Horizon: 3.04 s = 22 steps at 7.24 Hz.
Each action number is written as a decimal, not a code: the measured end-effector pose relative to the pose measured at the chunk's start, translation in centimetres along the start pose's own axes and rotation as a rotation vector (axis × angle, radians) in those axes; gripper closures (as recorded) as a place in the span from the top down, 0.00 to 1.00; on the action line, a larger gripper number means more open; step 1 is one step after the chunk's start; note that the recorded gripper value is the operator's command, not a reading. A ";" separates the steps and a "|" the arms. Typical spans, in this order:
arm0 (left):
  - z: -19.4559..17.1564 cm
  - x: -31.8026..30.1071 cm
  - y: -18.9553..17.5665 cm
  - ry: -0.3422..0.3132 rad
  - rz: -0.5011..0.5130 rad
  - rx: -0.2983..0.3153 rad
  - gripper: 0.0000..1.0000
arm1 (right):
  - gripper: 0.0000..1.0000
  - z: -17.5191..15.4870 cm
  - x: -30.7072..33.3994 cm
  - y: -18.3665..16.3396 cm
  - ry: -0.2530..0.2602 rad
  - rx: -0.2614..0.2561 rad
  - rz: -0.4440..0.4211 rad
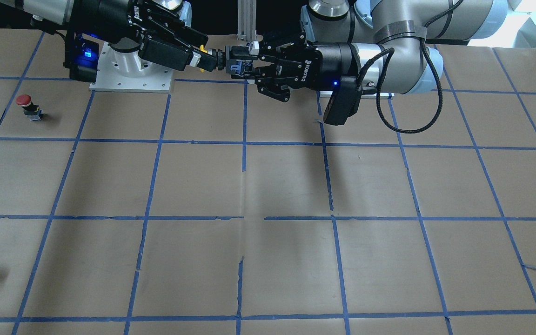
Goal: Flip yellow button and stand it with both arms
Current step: 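Hold the button up with the left gripper while the right gripper reaches for the cap, then close the right gripper on the yellow cap and open the left gripper, then carry the button beside the green button with the right gripper while the left arm withdraws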
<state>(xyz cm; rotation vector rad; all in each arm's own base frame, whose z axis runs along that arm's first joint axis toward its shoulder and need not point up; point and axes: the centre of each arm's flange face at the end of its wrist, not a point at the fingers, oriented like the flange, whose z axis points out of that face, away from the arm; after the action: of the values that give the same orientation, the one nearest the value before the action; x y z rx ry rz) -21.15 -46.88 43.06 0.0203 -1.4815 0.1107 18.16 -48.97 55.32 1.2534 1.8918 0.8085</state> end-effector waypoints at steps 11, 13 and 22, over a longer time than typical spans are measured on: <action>-4.9 -0.2 -1.9 -0.356 -0.034 0.007 1.00 | 0.20 -2.4 1.9 -1.5 0.176 0.360 -0.238; -6.5 -1.4 -2.2 -0.640 0.006 -0.030 1.00 | 0.20 -3.8 3.0 -3.2 0.401 0.505 -0.535; -10.0 5.9 -4.3 -1.664 0.142 -0.196 1.00 | 0.16 -13.4 10.3 -26.8 1.008 0.850 -1.397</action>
<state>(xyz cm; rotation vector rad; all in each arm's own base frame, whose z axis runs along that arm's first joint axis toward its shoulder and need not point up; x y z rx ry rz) -10.34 -49.96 48.30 -0.1997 -3.1520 0.0461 -8.85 -49.66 38.72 -0.5481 3.2815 -0.3047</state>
